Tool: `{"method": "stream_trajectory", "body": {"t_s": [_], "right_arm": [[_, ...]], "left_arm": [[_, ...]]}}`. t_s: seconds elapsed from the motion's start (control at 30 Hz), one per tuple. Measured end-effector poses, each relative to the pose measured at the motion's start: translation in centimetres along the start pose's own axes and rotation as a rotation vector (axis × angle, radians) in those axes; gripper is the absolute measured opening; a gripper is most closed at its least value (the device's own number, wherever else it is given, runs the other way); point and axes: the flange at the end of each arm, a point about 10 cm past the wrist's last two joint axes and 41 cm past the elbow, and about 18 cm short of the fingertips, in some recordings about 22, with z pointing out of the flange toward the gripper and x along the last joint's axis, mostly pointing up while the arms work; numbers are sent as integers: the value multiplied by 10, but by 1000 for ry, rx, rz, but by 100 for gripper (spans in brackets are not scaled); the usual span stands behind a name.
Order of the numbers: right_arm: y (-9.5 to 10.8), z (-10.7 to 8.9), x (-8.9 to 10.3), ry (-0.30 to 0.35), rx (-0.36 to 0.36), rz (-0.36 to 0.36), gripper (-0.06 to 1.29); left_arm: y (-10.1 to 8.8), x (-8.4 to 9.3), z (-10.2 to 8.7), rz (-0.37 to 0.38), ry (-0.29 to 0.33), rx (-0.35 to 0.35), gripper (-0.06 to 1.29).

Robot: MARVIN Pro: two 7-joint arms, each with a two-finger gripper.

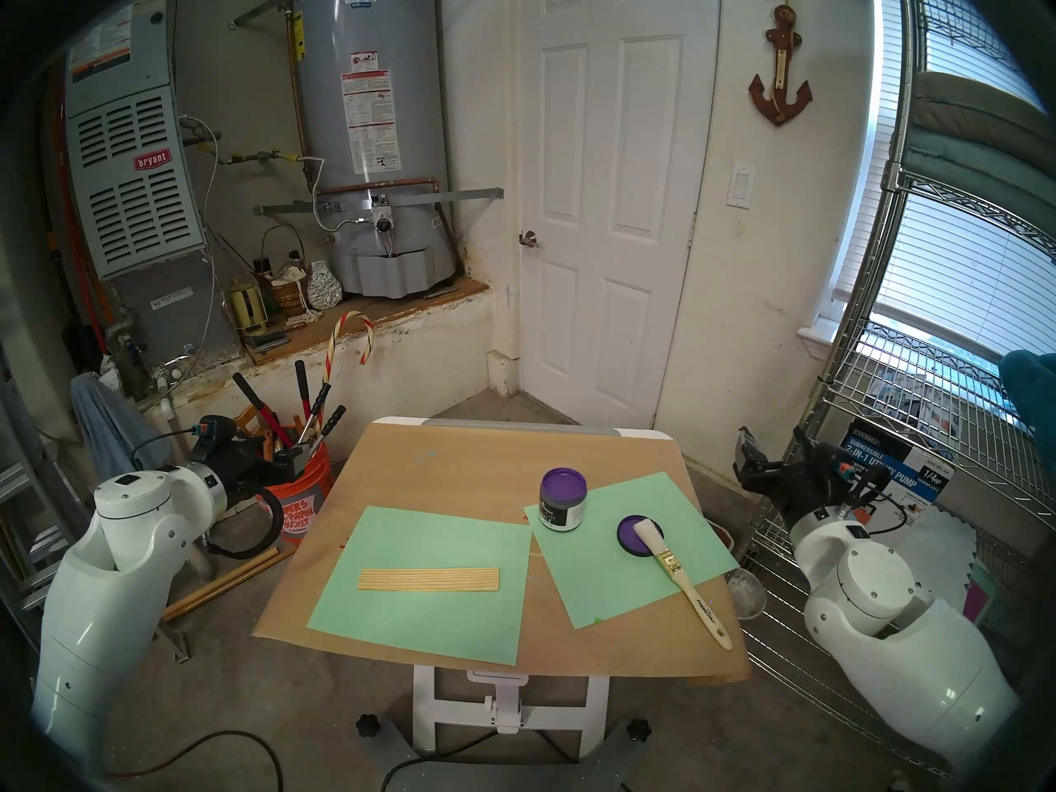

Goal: Pick up brush, dip the brush into paint, and paint the wood

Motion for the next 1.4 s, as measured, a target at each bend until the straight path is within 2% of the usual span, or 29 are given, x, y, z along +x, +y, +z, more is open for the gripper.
{"method": "stream_trajectory", "body": {"t_s": [0.4, 0.63, 1.2, 1.4], "right_arm": [[4, -38, -52, -143, 145, -73, 124], [-1, -61, -70, -196, 258, -94, 124], [-5, -107, -80, -221, 523, -145, 124], [-4, -120, -73, -184, 615, -168, 124]], "left_arm": [[0, -1, 1, -1, -3, 0, 126], [0, -2, 1, -1, -5, 0, 126], [0, -2, 1, -1, -5, 0, 126], [0, -2, 1, 0, -5, 0, 126]]}}
